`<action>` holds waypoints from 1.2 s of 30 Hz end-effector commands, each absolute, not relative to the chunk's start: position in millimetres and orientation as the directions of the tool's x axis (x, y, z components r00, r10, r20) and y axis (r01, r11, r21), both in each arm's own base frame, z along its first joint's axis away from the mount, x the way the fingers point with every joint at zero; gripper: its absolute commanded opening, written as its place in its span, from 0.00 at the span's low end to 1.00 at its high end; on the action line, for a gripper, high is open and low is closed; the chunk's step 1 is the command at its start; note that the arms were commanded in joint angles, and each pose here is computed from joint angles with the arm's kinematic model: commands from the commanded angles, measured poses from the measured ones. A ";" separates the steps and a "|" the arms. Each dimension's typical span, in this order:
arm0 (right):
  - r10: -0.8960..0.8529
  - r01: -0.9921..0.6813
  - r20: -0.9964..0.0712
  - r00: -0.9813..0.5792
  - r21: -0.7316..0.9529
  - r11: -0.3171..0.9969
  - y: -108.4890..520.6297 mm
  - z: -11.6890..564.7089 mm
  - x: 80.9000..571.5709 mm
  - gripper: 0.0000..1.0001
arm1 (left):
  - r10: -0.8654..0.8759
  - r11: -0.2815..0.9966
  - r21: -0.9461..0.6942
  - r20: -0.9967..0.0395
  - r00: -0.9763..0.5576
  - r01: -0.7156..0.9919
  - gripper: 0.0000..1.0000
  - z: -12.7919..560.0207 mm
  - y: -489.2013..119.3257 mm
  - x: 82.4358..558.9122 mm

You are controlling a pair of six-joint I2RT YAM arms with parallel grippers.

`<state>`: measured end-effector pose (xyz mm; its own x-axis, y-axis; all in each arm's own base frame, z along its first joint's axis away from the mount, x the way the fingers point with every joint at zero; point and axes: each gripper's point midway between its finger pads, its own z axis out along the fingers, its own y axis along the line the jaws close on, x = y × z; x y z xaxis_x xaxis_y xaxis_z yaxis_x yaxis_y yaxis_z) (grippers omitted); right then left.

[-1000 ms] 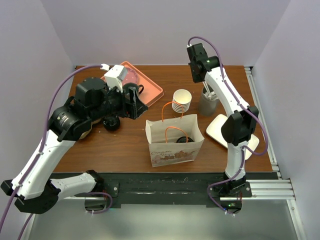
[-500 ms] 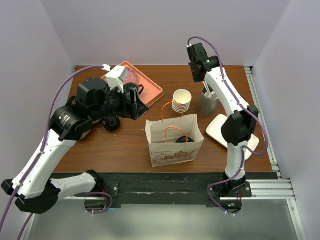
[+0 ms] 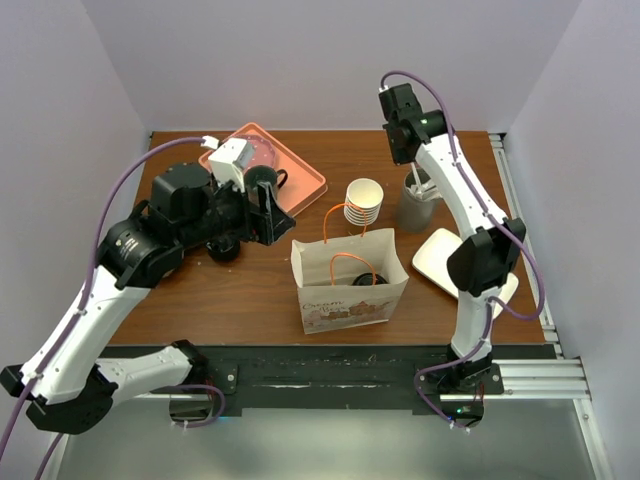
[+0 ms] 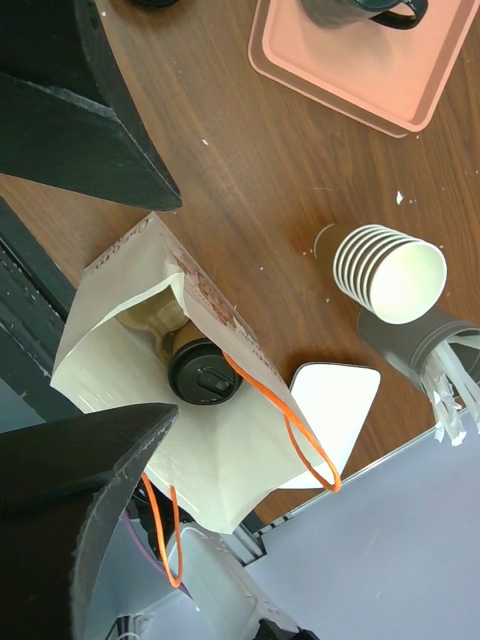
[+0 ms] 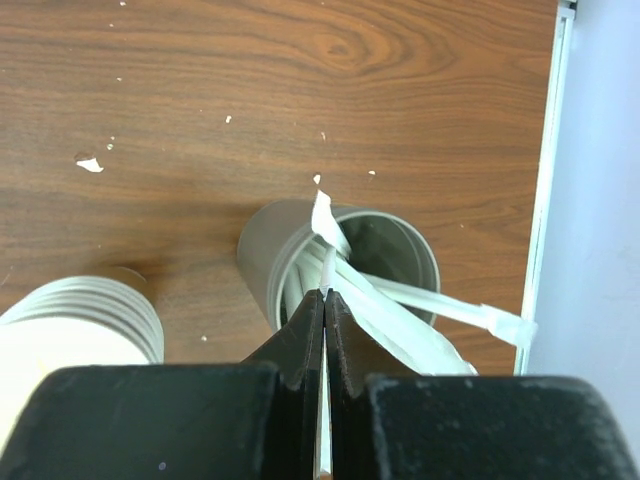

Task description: Pack the takeout coffee

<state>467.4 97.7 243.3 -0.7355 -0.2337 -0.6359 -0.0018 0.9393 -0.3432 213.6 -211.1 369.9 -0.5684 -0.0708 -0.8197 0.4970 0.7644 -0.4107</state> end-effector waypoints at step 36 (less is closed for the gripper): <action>0.018 0.003 -0.992 -0.127 0.018 1.000 55.5 532.7 306.5 0.00 | -0.163 0.717 -0.462 -0.839 -0.519 0.522 0.85 405.6 -190.3 179.2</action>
<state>355.4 54.5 470.5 -0.3382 -0.0517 -0.9397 0.1193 0.9881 -0.0973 186.0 -186.9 382.3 -0.5442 -0.1371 -0.8277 0.4817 0.7567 -0.4421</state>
